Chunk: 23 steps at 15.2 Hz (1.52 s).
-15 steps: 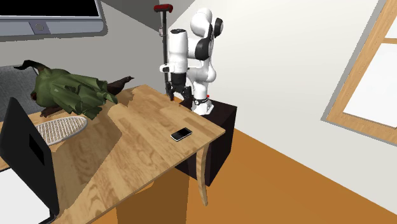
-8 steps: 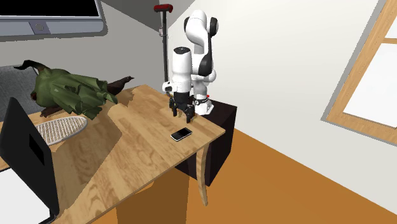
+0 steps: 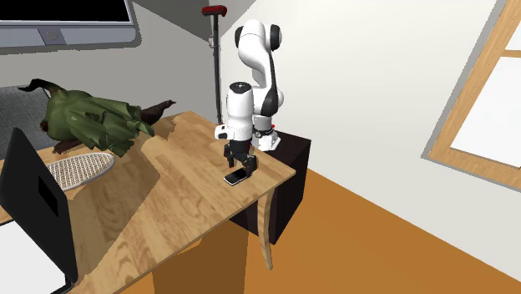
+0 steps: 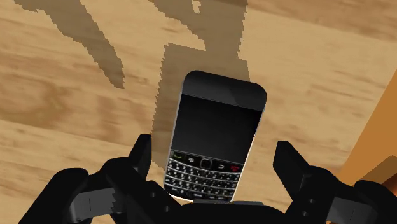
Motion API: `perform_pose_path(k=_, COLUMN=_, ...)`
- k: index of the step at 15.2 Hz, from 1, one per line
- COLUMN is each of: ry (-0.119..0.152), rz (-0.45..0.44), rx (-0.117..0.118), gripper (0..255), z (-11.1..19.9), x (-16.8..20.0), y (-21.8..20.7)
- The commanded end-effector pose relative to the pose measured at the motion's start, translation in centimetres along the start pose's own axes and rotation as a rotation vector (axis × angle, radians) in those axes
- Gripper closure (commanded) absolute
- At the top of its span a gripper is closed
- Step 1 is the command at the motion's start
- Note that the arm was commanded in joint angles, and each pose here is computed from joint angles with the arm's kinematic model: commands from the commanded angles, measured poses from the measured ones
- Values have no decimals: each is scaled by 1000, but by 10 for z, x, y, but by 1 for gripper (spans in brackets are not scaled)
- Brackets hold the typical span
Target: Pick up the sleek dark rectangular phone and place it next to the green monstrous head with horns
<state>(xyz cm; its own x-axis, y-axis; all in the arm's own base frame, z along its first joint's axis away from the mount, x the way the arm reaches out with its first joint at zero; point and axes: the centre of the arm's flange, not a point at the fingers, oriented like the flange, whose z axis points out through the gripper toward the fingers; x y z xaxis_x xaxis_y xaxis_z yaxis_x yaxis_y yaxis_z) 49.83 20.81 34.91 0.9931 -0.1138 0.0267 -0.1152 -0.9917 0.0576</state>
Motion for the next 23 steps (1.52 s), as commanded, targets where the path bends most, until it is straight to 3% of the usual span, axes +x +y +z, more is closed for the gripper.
perform_pose_path(k=1, ry=0, rz=0, rx=0, gripper=0, z=10, x=-1, y=0)
perform_pose_path(k=10, ry=0, rz=0, rx=0, gripper=0, z=19, x=-1, y=0)
perform_pose_path(k=11, ry=0, rz=0, rx=0, gripper=255, z=19, x=-1, y=0)
perform_pose_path(k=20, ry=0, rz=0, rx=0, gripper=255, z=19, x=-1, y=0)
perform_pose_path(k=23, ry=0, rz=0, rx=0, gripper=255, z=3, x=-1, y=1)
